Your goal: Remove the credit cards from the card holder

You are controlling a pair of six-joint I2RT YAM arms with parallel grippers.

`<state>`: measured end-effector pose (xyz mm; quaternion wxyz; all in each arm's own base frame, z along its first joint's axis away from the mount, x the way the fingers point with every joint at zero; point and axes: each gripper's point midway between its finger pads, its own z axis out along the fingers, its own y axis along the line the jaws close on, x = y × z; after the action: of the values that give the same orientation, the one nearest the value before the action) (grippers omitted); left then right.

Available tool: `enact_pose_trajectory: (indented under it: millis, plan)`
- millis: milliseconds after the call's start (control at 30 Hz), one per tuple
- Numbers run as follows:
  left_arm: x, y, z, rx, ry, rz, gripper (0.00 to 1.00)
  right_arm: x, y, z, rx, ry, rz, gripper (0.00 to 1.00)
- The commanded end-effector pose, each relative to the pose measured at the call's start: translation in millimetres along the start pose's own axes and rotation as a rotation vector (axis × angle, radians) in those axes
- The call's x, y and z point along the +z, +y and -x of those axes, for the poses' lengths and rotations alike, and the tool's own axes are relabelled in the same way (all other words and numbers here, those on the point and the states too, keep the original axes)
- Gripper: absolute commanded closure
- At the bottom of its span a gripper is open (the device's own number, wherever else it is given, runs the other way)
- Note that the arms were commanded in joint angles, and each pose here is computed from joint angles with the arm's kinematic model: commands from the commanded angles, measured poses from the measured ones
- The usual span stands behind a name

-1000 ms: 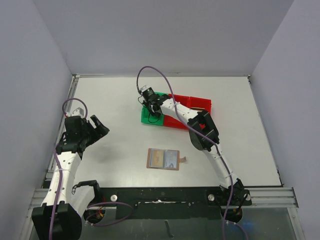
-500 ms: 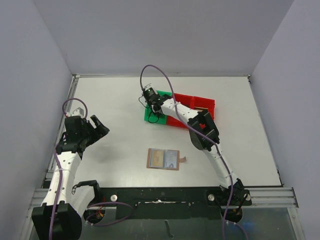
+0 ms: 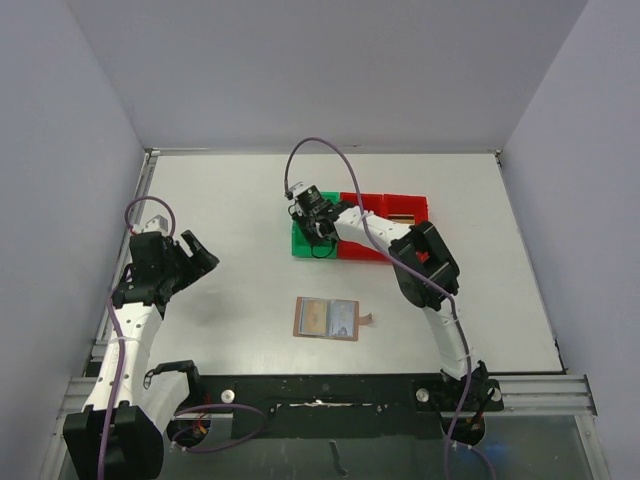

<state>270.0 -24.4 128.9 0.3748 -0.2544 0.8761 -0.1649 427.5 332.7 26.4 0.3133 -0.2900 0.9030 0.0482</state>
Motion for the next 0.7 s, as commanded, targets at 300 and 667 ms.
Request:
enact_pose_trajectory:
  millis: [300, 667]
  plan:
    - [-2, -10, 16, 0.021, -0.056, -0.047, 0.24, -59, 49, -5, -0.062, -0.027, 0.115, 0.76]
    - [-1, -10, 16, 0.021, -0.054, -0.046, 0.24, -65, 29, 21, 0.061, -0.079, 0.102, 0.78]
